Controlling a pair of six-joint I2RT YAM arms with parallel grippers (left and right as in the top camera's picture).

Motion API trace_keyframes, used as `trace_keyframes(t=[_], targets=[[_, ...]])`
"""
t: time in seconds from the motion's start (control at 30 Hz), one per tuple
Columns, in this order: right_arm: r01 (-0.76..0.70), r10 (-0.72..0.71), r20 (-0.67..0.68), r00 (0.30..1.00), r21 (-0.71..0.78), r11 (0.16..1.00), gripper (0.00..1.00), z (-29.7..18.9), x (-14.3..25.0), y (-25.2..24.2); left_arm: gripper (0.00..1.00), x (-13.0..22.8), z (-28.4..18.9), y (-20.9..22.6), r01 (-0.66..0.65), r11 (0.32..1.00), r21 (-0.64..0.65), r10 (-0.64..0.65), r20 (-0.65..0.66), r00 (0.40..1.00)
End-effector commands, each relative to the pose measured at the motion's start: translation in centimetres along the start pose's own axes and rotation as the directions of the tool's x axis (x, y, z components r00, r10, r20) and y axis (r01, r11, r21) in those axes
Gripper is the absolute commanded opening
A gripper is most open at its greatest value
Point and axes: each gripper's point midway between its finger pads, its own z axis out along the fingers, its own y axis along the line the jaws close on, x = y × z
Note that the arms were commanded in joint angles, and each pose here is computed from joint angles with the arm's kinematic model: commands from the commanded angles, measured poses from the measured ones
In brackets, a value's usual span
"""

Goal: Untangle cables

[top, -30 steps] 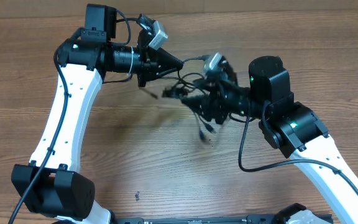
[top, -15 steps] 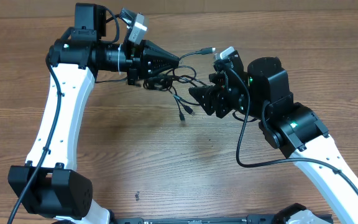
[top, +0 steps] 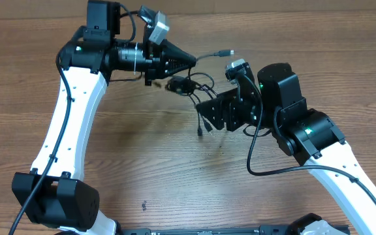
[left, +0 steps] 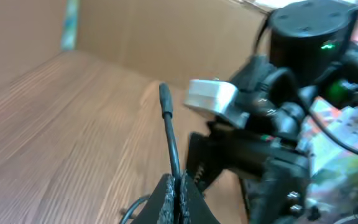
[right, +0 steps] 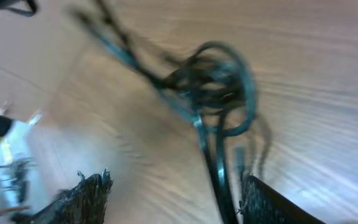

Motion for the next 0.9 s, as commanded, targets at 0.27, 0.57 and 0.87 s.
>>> trace_keyframes(t=[0.27,0.57,0.87], targets=[[0.181,-0.18,-0.03,0.983,0.301,0.936,0.69,-1.4,0.0,-4.9,0.04,-4.8,-1.2,-2.6,0.125,0.974,0.189,-0.141,0.074,0.987],[0.179,-0.168,-0.061,0.984,0.348,0.92,0.72,-1.7,0.6,-5.9,0.04,-5.3,-9.1,1.9,0.116,0.993,-0.033,-0.108,0.181,0.978],[0.174,-0.193,0.079,0.978,0.202,0.964,0.76,-1.6,-2.3,-2.7,0.04,-5.3,-9.9,1.7,0.077,0.997,-0.026,-0.071,0.188,0.98]])
